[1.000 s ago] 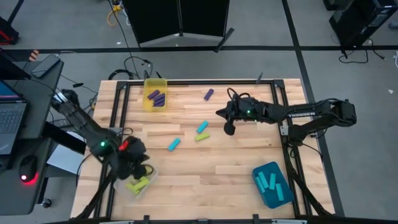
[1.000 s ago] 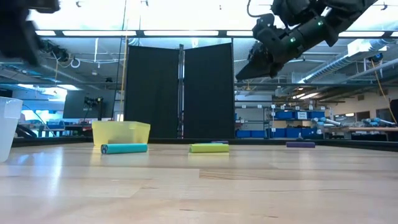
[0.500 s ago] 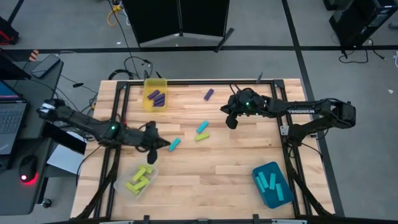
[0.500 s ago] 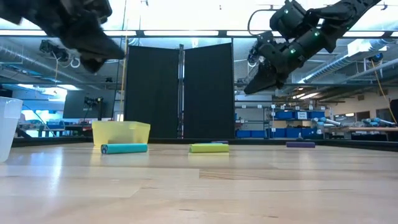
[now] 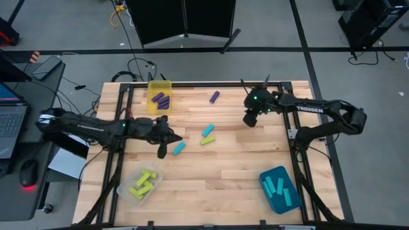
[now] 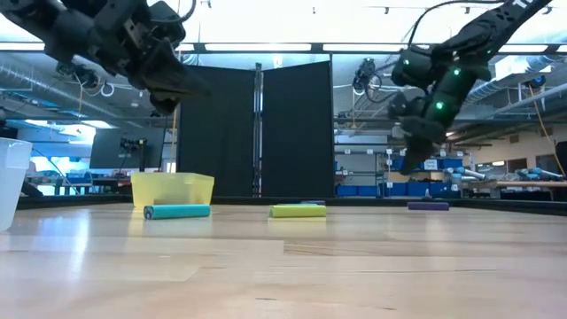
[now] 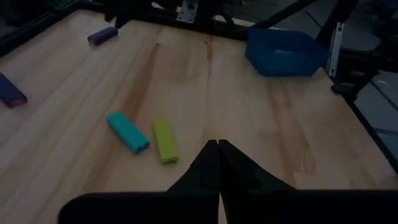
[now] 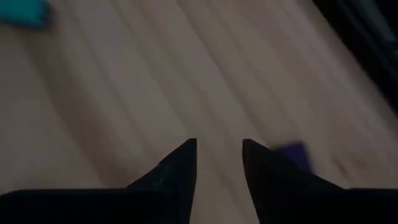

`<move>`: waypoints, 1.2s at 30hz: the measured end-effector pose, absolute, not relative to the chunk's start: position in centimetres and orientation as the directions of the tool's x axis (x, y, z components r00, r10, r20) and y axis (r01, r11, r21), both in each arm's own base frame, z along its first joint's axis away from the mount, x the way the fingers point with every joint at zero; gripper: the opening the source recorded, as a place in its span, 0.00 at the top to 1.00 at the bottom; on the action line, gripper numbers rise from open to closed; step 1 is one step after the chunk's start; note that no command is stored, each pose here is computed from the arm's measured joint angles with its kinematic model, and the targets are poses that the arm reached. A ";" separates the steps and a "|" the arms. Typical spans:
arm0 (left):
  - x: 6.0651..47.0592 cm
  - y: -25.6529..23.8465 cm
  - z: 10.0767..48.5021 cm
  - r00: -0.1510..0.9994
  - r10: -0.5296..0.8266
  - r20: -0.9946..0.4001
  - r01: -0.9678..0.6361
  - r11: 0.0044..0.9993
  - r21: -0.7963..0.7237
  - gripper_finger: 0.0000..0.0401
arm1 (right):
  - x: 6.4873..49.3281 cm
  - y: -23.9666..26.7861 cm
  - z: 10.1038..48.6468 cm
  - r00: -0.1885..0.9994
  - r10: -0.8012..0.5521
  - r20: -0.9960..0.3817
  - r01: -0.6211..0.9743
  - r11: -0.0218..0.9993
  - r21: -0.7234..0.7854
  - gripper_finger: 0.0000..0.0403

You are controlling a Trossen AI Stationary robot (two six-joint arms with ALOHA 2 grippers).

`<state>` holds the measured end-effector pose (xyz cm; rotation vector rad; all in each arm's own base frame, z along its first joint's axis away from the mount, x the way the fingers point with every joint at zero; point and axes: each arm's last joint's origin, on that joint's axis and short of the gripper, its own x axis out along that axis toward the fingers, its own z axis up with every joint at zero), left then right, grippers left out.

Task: Sort blocks
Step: Put the violet block into the yellow bin

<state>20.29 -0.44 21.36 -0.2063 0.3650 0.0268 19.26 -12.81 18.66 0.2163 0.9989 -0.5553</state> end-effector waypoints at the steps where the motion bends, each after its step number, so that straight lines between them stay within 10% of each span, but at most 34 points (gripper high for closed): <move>1: 20.4 -0.3 21.3 0.934 -0.016 -0.357 -0.059 0.979 -0.196 0.99 | 18.9 -13.2 18.6 0.398 -0.348 -0.849 0.531 0.842 -0.096 0.64; 36: 21.8 1.1 20.0 0.922 -0.125 -0.367 0.066 0.984 -0.168 0.99 | 21.1 -23.3 13.8 -0.030 -0.072 -0.997 0.457 0.886 -0.078 0.57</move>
